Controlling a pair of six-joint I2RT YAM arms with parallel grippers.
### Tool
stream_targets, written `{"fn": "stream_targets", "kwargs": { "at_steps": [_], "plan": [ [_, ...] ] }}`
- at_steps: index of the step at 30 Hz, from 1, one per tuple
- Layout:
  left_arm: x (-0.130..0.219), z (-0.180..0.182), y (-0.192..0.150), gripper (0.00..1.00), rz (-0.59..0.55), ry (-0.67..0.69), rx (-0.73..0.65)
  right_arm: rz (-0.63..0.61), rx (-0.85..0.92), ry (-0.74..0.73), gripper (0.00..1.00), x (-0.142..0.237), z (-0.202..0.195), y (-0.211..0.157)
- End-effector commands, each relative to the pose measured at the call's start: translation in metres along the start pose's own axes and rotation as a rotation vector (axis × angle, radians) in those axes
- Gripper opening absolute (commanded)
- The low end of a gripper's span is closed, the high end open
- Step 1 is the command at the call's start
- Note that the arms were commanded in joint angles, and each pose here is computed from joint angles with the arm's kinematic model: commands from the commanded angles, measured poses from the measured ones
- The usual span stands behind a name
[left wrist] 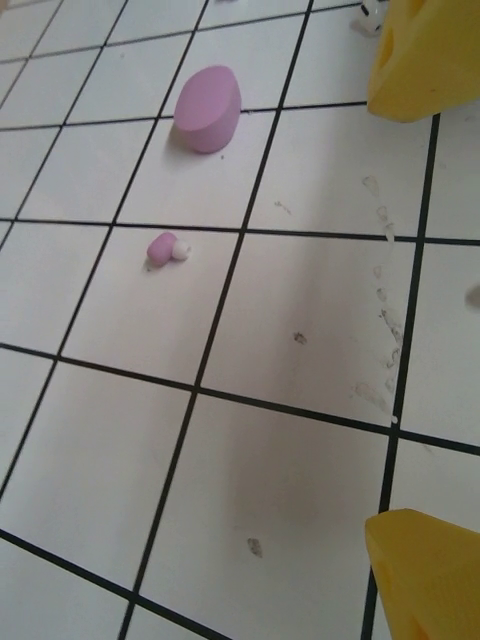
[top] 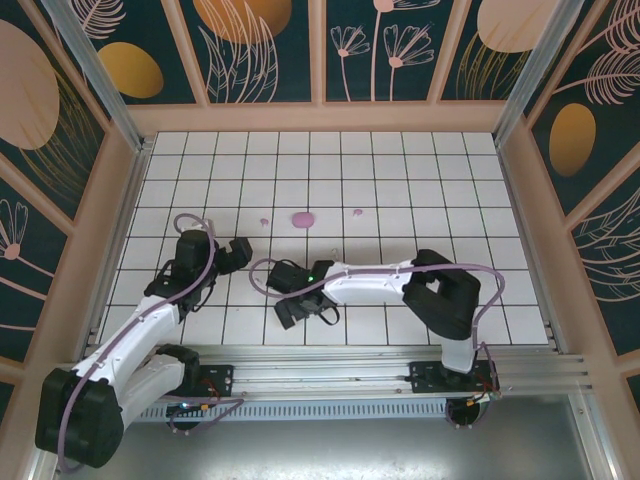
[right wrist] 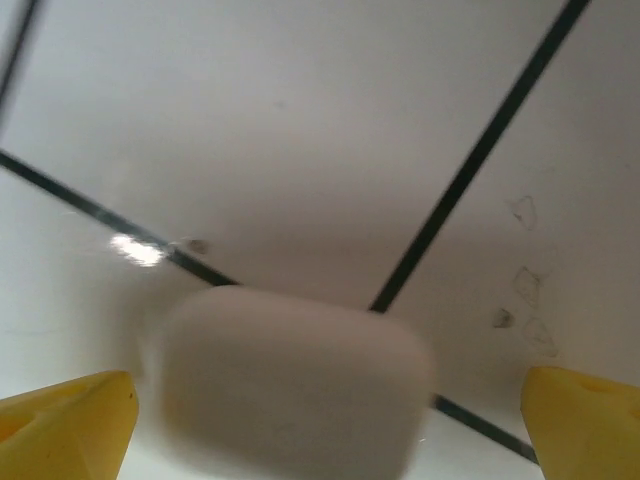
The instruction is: Insert the wireless bluetooth earbuds into the charging case
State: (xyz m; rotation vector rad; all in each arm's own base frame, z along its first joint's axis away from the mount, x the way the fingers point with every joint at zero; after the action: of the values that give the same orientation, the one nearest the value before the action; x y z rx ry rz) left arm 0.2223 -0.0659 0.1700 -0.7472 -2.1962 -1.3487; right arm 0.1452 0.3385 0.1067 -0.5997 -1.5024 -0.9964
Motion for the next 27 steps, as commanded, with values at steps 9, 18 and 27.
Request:
{"fn": "stream_targets", "kwargs": {
  "at_steps": [9, 18, 27],
  "plan": [
    [0.004, -0.016, 0.009, 0.97, 0.011, -0.111, -0.081, 0.065, -0.015, -0.052, 0.97, 0.000, -0.009, 0.009],
    [-0.009, -0.024, 0.006, 0.81, 0.112, -0.159, -0.089, 0.117, -0.078, -0.010, 0.77, -0.015, -0.007, 0.000],
    [-0.008, -0.030, 0.005, 0.80, 0.058, -0.276, -0.114, 0.039, -0.146, -0.035, 0.66, -0.003, -0.022, 0.015]
  ]
}}
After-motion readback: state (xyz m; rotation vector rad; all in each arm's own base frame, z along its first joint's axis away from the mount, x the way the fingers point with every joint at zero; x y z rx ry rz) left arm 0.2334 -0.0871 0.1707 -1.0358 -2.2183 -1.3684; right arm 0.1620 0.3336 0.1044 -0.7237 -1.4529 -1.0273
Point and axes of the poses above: each hand's point on the last joint's axis, 136 mm out from that joint toward the fingers, its own x axis back along the fingers, its own z axis along the line the jaws close on, y = z × x, the point moved 9 cm from there along x, back along the fingers
